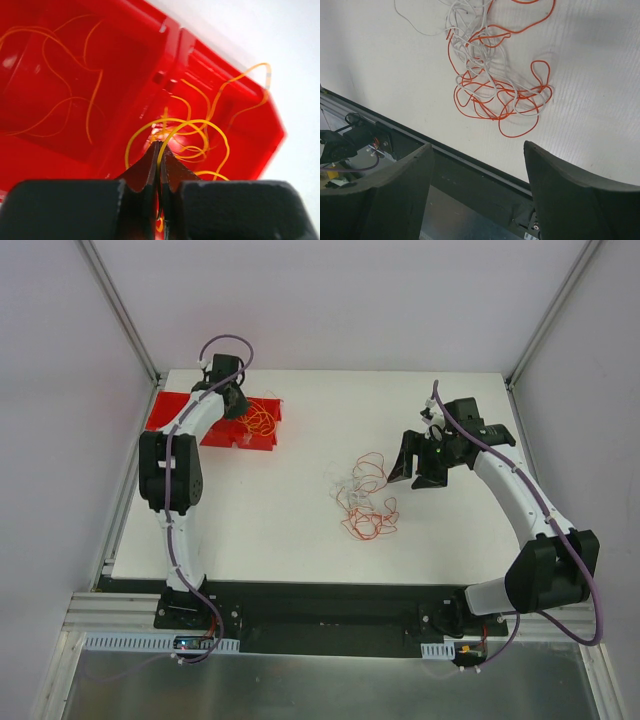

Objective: Untangle the cables

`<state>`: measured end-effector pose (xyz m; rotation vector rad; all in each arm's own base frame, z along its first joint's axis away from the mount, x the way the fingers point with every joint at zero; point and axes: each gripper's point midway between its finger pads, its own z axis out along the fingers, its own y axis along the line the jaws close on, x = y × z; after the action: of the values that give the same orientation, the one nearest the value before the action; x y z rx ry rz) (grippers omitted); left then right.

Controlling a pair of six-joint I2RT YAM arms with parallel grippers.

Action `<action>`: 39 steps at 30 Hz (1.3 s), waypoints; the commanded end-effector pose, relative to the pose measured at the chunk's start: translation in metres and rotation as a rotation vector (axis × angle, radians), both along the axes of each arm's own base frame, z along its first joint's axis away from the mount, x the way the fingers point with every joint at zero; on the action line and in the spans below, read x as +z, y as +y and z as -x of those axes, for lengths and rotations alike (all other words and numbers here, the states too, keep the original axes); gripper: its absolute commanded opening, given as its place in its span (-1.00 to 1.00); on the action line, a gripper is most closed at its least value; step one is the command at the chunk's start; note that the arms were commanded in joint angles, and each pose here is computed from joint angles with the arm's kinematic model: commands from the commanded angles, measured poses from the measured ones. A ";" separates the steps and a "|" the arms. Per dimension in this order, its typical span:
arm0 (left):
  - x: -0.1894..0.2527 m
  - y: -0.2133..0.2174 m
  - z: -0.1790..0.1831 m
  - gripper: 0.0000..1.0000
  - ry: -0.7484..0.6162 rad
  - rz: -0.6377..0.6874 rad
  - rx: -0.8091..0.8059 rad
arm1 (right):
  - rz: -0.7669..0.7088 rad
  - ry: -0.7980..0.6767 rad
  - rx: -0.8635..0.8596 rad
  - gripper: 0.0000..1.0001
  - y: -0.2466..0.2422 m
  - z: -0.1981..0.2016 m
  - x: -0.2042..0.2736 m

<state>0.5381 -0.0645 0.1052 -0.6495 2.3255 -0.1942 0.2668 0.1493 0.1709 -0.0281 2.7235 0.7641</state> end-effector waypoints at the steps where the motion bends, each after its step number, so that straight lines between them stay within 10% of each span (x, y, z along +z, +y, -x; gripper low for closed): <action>1: -0.002 0.009 -0.009 -1.00 -0.002 -0.141 -0.019 | -0.016 -0.025 -0.001 0.49 -0.001 0.001 0.014; 14: -0.056 -0.006 0.004 -1.00 0.129 -0.129 -0.086 | -0.018 -0.019 -0.005 0.49 -0.001 0.003 0.015; 27: 0.026 -0.019 0.012 0.22 0.027 -0.064 -0.136 | -0.055 -0.018 -0.013 0.49 0.004 0.008 0.018; 39: 0.105 -0.051 0.070 0.37 -0.053 0.153 -0.220 | -0.077 -0.047 0.017 0.49 0.011 0.019 0.018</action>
<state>0.5017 -0.0980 0.1832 -0.4610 2.3351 -0.3351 0.2556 0.1545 0.1857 -0.0305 2.6704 0.8239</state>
